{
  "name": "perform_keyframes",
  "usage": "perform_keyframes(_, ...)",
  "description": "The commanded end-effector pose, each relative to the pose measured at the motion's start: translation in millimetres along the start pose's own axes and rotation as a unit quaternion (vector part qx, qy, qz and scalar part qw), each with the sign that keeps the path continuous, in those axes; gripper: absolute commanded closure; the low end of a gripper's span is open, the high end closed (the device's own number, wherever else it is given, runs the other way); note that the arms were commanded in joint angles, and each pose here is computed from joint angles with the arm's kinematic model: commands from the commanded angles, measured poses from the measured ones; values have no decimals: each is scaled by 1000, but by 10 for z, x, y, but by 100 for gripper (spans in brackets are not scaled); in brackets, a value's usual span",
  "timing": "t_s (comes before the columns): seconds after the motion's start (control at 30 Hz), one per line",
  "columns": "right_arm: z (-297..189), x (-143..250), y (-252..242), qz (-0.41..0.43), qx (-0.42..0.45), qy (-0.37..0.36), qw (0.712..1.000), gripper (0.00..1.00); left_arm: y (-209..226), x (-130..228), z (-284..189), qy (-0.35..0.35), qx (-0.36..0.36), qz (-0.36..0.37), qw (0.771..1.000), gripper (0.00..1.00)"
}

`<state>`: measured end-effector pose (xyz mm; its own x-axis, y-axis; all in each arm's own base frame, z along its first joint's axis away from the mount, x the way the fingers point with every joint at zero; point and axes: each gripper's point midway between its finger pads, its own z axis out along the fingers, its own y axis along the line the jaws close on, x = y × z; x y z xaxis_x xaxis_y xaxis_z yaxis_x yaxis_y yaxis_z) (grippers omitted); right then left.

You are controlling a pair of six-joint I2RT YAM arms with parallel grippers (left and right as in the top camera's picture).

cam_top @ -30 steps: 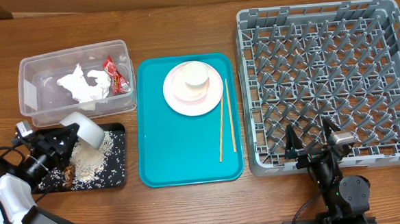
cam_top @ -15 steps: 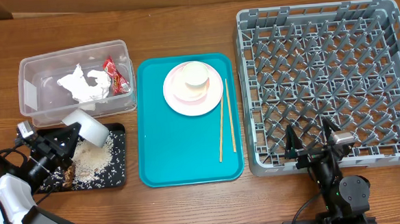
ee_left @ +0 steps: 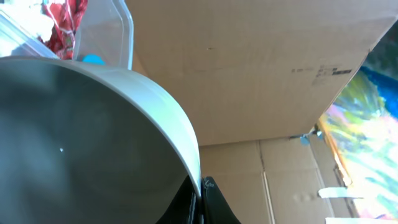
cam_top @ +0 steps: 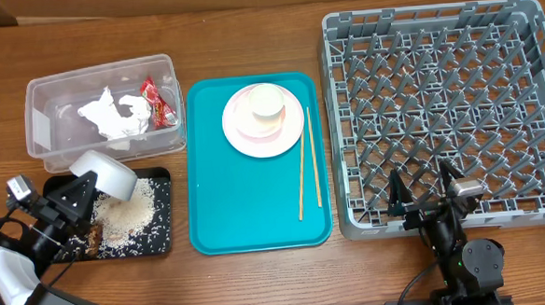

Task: Sort waste into correct bins and load items into the dishwasher
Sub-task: 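Lift the emptied white bowl and set it down on the teal tray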

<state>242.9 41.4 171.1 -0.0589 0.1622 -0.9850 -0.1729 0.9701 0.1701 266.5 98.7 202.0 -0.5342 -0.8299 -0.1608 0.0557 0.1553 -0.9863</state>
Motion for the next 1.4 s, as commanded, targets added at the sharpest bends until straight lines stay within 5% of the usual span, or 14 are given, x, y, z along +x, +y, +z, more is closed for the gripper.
perform_keyframes(0.0,3,23,3,-3,-1,-1,1000,0,-4,-21,-6,-3,6,44,999,96)
perform_keyframes(0.23,3,23,3,-3,-1,-1,1000,0,214,47,100,32,-70,24,997,96)
perform_keyframes(0.5,3,23,3,-3,-1,-1,1000,0,38,153,532,123,-185,86,971,96)
perform_keyframes(0.8,3,23,3,-3,-1,-1,1000,0,-70,756,1354,191,-335,235,892,96)
perform_keyframes(0.9,3,23,3,-3,-1,-1,1000,0,79,1084,1529,210,-395,289,846,96)
perform_keyframes(1.13,3,23,3,-3,-1,-1,1000,0,364,1823,1761,284,-433,362,775,96)
perform_keyframes(1.37,3,23,3,-3,-1,-1,1000,0,736,2281,1860,349,-447,363,739,96)
